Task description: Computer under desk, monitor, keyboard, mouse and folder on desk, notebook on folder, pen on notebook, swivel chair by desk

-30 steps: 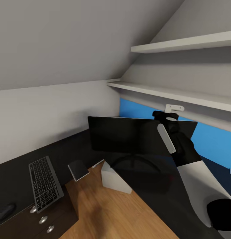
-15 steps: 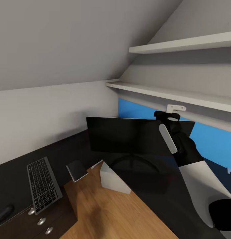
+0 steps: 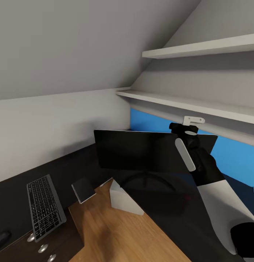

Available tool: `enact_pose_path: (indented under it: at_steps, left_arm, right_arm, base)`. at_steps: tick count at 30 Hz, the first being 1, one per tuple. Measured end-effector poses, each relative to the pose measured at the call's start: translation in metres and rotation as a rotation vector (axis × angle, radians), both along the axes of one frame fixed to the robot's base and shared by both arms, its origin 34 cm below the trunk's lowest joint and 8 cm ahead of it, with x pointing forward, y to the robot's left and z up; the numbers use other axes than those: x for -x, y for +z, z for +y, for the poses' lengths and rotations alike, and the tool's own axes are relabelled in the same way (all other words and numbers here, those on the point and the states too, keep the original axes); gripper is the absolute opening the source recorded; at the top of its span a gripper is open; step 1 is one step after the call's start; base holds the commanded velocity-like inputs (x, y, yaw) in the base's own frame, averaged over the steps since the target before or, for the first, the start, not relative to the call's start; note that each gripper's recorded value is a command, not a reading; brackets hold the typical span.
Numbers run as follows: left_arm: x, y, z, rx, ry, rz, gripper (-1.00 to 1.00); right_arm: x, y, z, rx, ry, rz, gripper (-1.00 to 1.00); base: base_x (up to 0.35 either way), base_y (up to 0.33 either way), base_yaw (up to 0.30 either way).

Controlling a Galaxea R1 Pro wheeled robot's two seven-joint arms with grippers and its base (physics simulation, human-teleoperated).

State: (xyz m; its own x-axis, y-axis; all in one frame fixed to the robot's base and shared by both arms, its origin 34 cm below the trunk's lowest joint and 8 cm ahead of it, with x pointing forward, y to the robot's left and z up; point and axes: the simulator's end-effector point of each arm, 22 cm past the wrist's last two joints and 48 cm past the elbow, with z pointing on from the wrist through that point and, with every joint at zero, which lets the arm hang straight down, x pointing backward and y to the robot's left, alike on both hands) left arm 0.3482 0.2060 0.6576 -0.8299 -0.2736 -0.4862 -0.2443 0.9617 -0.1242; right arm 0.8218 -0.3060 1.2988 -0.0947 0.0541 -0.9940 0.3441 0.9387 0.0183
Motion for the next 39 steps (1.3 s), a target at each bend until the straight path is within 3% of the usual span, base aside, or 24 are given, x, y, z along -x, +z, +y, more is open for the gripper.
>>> enact_pose_path:
  at_steps: [25,33,39]
  left_arm:
    - [0.0,0.0,0.0,0.0,0.002,0.001,1.0]
    - [0.0,0.0,0.0,0.0,0.002,0.001,1.0]
    - [0.0,0.0,0.0,0.0,0.001,0.001,1.0]
  right_arm:
    - [0.002,-0.006,0.002,-0.004,-0.002,0.01,1.0]
    - [-0.003,-0.042,0.0,0.001,-0.008,0.115,1.0]
    - [-0.005,-0.071,0.007,-0.038,0.014,0.199,1.0]
  base:
    - [0.117,0.0,0.0]
    - [0.011,0.0,0.0]
    - [0.002,0.0,0.0]
